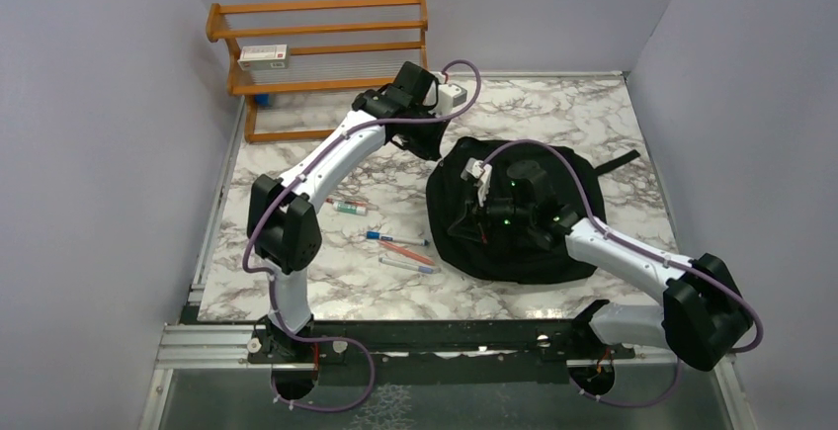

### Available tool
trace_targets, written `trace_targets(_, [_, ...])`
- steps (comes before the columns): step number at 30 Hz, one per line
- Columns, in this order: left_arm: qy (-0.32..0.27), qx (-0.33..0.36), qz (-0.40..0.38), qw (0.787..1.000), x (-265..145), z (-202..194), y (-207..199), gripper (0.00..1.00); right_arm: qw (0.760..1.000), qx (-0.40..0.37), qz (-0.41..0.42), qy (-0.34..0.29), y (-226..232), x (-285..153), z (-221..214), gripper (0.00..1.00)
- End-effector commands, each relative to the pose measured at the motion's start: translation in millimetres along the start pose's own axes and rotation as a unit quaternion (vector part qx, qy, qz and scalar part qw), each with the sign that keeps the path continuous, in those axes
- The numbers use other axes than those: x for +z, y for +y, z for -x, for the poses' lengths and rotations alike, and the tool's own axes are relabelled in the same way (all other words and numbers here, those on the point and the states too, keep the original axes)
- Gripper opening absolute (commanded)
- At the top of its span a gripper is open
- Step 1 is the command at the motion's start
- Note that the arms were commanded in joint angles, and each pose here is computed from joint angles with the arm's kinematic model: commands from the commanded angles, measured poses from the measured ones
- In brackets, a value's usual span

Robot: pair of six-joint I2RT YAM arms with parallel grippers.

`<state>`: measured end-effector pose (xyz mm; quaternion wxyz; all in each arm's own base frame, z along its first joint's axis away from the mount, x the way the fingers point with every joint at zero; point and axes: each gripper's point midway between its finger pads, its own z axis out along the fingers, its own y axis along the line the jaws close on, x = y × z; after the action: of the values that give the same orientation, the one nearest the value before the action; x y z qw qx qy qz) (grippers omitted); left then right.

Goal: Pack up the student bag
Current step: Zip the student bag at the center of the board.

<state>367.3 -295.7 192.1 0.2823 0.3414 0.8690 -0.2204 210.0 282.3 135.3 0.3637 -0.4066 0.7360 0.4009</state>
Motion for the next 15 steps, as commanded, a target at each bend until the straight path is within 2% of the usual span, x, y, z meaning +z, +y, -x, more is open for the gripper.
trace_targets(1, [-0.132, 0.043, 0.100, 0.985, -26.6, 81.6, 47.8, 0.00, 0.983, 0.088, 0.129, 0.099, 57.2, -10.5, -55.7, 0.01])
trace_targets(6, [-0.137, 0.047, 0.094, 0.985, -17.5, 91.9, 49.8, 0.00, 0.977, 0.093, 0.160, 0.103, 68.0, -11.3, -54.2, 0.01])
trace_targets(15, [-0.145, 0.060, 0.081, 0.984, 4.8, 116.0, 54.9, 0.00, 0.969, 0.053, 0.211, 0.116, 96.1, -7.9, -54.1, 0.00])
